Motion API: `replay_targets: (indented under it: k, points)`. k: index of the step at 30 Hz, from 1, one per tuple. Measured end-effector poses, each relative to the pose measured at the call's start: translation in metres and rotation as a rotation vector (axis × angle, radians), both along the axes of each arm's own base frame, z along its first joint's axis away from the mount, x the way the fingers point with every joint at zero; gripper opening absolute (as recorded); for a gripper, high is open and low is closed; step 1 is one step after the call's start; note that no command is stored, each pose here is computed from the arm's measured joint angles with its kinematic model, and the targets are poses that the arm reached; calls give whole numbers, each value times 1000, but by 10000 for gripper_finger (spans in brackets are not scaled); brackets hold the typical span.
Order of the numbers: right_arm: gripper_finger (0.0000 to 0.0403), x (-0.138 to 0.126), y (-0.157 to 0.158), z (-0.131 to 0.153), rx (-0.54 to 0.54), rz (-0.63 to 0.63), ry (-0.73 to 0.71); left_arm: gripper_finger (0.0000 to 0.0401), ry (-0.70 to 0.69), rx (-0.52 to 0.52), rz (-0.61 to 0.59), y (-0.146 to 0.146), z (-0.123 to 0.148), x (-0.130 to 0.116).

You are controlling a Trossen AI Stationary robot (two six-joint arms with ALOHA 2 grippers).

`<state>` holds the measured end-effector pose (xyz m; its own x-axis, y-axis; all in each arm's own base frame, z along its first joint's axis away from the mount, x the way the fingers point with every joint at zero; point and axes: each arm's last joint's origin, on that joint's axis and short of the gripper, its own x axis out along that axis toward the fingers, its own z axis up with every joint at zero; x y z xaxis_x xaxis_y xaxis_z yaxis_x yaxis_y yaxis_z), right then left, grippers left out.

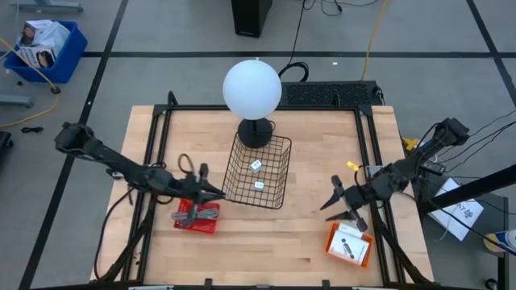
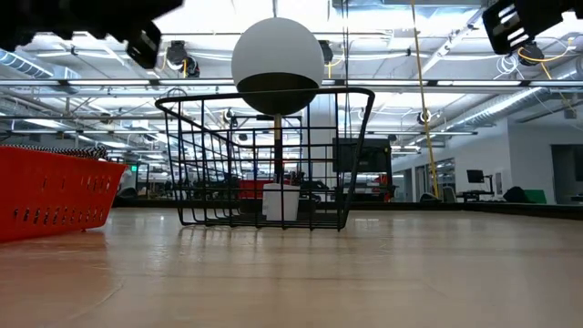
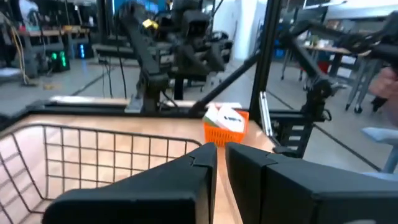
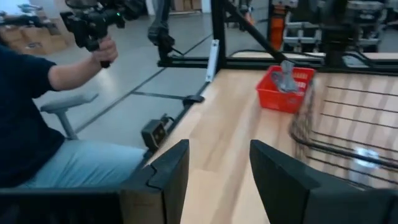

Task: Pick and place items into bin
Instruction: Return to Home Position

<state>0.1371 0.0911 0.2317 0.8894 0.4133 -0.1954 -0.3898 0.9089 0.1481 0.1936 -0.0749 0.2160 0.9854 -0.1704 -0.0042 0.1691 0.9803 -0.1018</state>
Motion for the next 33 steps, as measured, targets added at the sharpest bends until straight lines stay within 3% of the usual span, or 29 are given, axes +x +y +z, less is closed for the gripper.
replay_targets:
  k: [8,22,33]
  points:
    - [162,-22,-21,13,6,-28,-61,42,-63,-7,21,13,3,-34]
    - [164,-56,-44,16,0,-50,-116,42,-131,-43,29,25,0,-66]
    - [162,-54,-43,-42,44,-55,-130,42,-154,-58,40,31,-14,-78]
